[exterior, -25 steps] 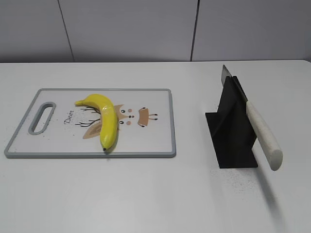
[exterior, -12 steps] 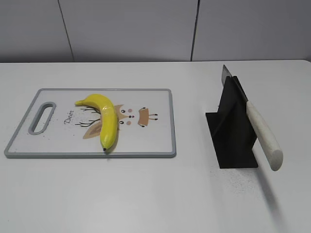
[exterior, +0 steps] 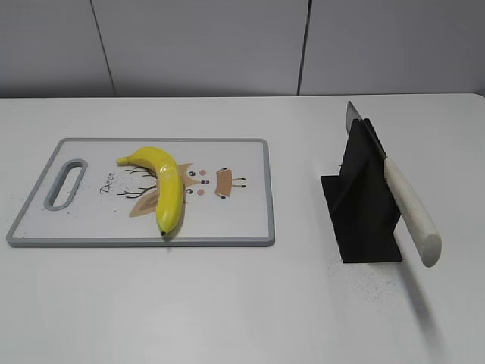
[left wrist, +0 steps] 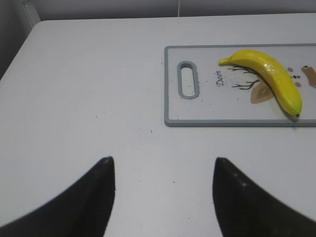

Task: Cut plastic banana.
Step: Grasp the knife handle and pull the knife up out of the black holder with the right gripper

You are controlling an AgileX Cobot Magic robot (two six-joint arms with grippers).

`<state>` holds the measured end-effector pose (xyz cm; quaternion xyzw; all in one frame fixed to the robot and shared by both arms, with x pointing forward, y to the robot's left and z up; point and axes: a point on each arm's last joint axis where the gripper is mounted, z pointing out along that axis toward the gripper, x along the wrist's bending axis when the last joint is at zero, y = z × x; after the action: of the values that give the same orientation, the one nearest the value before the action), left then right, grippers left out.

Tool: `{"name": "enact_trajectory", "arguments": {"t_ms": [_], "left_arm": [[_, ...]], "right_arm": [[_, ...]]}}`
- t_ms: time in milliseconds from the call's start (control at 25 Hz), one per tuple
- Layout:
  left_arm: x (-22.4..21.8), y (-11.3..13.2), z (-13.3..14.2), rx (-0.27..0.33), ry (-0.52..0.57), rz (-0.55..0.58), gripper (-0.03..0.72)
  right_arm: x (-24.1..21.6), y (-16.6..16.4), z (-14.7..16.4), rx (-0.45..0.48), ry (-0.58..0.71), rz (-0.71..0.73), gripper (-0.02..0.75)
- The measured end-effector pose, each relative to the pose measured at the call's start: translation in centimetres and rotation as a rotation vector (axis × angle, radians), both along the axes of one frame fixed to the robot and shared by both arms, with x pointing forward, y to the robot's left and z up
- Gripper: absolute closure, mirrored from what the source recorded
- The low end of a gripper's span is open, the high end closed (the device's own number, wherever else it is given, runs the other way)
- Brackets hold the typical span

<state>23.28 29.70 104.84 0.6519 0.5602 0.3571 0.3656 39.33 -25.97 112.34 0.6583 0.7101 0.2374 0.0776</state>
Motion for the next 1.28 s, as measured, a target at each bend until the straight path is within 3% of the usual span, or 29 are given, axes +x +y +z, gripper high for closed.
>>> {"name": "enact_trajectory", "arguments": {"t_ms": [320,480,600,800,1120,1280], "left_arm": [[0.0,0.0,0.0,0.0,0.0,0.0,0.099],[0.0,0.0,0.0,0.0,0.0,0.0,0.099],[0.0,0.0,0.0,0.0,0.0,0.0,0.099],[0.0,0.0,0.0,0.0,0.0,0.0,0.099],[0.0,0.0,0.0,0.0,0.0,0.0,0.099],[0.0,0.0,0.0,0.0,0.0,0.0,0.099]], "right_arm": [[4.4,1.7,1.1,0.106,0.053,0.018,0.219],[6.4,3.3,0.7,0.109,0.094,0.067,0.219],[7.4,5.2,-0.1,0.085,0.136,0.113,0.219],[8.5,6.9,-2.2,-0.029,0.207,0.077,0.224],[8.4,8.0,-6.4,-0.082,0.352,0.037,0.235],[8.2,7.8,-8.9,-0.078,0.349,0.009,0.237]]}}
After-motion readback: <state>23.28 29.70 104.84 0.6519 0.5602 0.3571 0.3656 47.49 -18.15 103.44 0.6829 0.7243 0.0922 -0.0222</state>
